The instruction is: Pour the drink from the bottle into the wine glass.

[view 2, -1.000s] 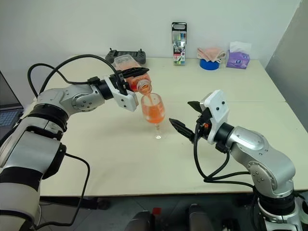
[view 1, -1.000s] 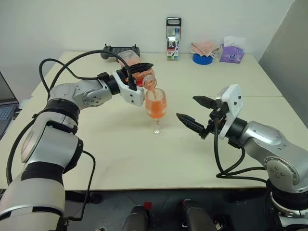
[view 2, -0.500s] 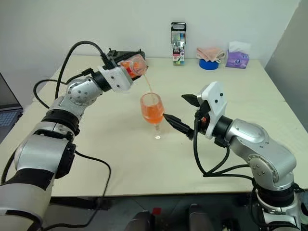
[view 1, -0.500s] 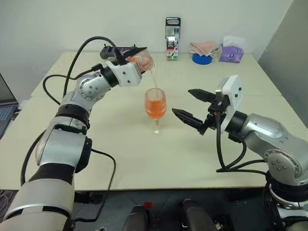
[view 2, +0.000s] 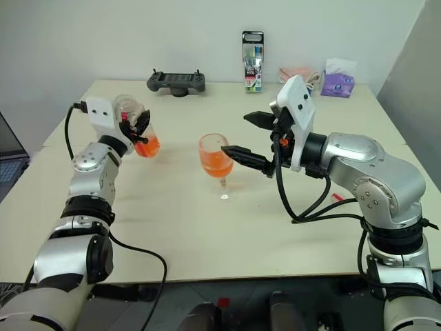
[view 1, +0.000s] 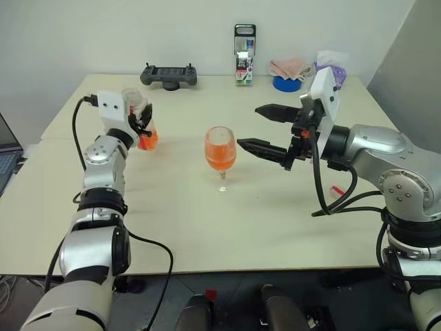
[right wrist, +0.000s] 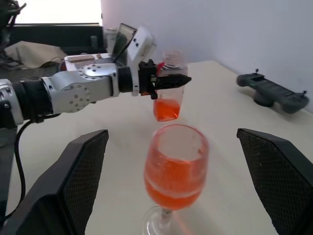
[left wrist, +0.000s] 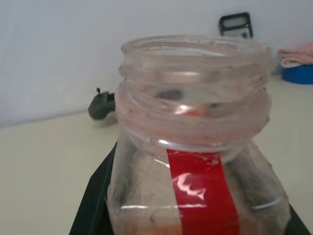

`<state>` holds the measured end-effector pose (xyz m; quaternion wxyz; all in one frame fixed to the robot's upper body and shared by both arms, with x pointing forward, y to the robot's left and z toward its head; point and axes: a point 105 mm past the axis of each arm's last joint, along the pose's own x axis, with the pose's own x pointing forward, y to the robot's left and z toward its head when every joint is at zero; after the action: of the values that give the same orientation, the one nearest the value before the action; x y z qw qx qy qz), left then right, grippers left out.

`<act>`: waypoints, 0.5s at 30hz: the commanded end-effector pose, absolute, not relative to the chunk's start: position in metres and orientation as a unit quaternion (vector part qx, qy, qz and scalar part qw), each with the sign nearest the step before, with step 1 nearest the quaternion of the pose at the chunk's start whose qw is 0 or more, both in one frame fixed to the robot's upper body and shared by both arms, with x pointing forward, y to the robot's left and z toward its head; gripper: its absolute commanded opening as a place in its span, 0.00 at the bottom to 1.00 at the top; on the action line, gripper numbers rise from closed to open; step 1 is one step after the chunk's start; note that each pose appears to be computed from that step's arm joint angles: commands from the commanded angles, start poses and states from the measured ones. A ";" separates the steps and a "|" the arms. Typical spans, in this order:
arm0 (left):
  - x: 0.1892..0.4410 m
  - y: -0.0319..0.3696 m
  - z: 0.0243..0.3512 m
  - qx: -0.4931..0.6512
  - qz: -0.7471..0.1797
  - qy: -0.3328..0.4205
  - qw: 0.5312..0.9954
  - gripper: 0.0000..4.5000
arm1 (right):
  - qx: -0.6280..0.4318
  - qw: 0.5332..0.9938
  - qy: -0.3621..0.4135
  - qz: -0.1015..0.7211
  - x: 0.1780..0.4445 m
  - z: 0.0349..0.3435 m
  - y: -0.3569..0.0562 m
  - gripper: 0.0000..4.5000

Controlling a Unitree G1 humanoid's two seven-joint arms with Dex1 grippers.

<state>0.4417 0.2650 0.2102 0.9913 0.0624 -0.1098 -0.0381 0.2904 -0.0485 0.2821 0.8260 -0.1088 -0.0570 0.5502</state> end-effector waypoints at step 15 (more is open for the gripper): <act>0.425 0.273 0.193 -0.017 -0.019 -0.104 0.994 0.37 | -0.134 0.799 -0.068 0.582 0.276 0.289 -0.035 1.00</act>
<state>0.4282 0.2716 0.1755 0.9970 -0.0160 -0.0727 -0.0192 0.2815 -0.0358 0.2812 0.8027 -0.1223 -0.0500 0.5816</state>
